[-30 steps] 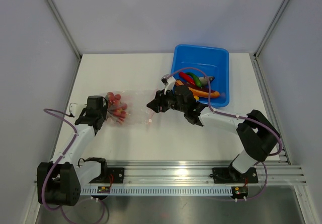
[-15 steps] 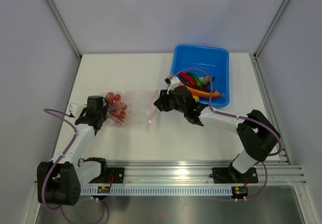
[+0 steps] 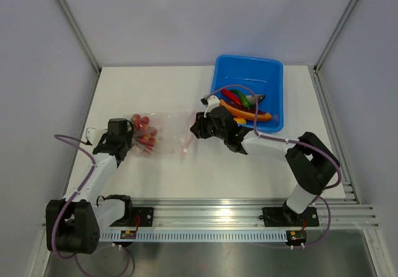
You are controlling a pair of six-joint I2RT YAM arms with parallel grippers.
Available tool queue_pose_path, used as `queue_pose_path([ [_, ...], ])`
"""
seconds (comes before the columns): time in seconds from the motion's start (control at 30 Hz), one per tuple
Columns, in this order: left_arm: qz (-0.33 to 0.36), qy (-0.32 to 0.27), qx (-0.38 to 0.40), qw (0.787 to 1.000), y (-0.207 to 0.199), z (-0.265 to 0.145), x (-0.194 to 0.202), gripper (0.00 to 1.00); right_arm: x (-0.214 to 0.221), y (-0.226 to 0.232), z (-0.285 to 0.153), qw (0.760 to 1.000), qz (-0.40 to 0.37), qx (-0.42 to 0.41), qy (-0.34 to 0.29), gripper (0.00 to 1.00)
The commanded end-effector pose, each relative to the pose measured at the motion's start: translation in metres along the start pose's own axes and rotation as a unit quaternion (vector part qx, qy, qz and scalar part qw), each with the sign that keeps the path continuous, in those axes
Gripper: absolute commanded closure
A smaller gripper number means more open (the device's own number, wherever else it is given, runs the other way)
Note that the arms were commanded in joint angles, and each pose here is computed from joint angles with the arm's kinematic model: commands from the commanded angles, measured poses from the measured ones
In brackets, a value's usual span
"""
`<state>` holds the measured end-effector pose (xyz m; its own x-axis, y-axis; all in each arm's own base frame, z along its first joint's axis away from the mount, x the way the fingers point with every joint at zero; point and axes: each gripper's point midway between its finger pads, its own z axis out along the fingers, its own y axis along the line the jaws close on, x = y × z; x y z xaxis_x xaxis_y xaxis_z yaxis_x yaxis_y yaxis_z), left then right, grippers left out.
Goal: Open the zip-top bag and remove the fake food
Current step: Pick up the fake fruit from the center of the board.
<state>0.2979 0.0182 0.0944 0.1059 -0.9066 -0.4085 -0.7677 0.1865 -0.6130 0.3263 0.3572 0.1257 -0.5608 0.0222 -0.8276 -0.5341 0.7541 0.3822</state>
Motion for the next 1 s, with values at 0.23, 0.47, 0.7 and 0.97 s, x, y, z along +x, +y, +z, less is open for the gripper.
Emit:
queue_pose_path([
  [0.23,0.003,-0.011,-0.006,1.000,-0.001,0.005,-0.004,1.00,-0.004,0.042,0.023,0.996,-0.045,-0.072,-0.002,0.57],
  [0.47,0.025,0.001,-0.012,1.000,-0.001,0.011,0.004,1.00,0.003,0.058,0.030,0.993,-0.067,-0.098,0.006,0.52],
  [0.7,0.047,0.008,-0.024,0.999,0.003,0.017,0.013,1.00,0.015,0.064,0.039,0.990,-0.070,-0.118,0.023,0.46],
  [0.97,0.053,0.015,-0.020,0.998,0.004,0.023,0.019,1.00,0.027,0.073,0.047,0.986,-0.083,-0.135,0.042,0.38],
])
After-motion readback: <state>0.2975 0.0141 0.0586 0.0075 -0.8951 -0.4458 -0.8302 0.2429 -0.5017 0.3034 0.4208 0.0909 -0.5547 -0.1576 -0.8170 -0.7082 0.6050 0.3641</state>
